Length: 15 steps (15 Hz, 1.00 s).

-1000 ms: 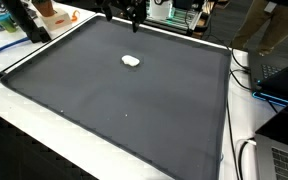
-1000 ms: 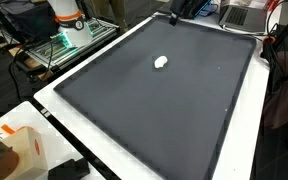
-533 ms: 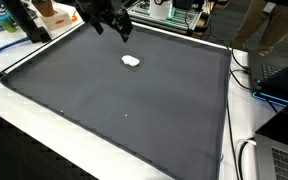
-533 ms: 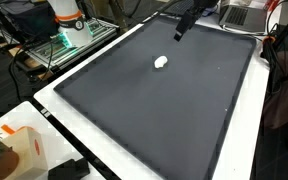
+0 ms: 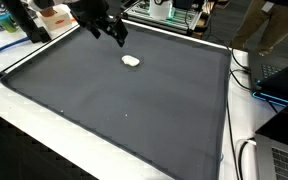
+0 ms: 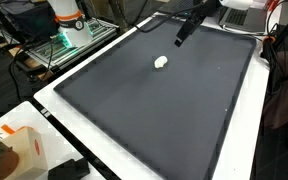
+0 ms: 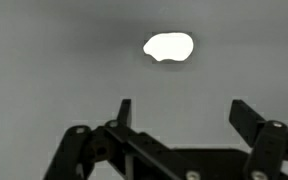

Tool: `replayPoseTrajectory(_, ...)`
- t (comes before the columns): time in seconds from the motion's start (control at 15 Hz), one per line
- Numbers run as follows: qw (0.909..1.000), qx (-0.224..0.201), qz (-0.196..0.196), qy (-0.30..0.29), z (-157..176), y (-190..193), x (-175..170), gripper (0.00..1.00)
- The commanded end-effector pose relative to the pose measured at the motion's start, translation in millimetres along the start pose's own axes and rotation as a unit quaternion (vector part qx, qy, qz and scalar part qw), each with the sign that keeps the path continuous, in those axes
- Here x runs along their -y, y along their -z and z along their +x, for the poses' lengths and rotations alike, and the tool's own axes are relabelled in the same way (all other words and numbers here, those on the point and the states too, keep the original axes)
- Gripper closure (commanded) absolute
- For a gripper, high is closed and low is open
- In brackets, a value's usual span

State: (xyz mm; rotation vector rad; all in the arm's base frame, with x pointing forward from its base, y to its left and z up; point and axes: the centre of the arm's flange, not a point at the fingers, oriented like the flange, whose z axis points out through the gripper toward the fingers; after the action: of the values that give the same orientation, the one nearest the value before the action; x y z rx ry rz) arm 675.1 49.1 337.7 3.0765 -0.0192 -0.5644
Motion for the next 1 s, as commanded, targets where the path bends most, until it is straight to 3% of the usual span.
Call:
replayPoseTrajectory(0.0,0.9993,0.033,-0.002,-0.02,23,-2,0,0.0)
replayPoseTrajectory(0.2,0.9969,0.071,-0.009,-0.031,33,-12,1,0.0)
replayPoseTrajectory(0.93,0.9907,0.13,-0.01,-0.038,81,-63,3,0.0)
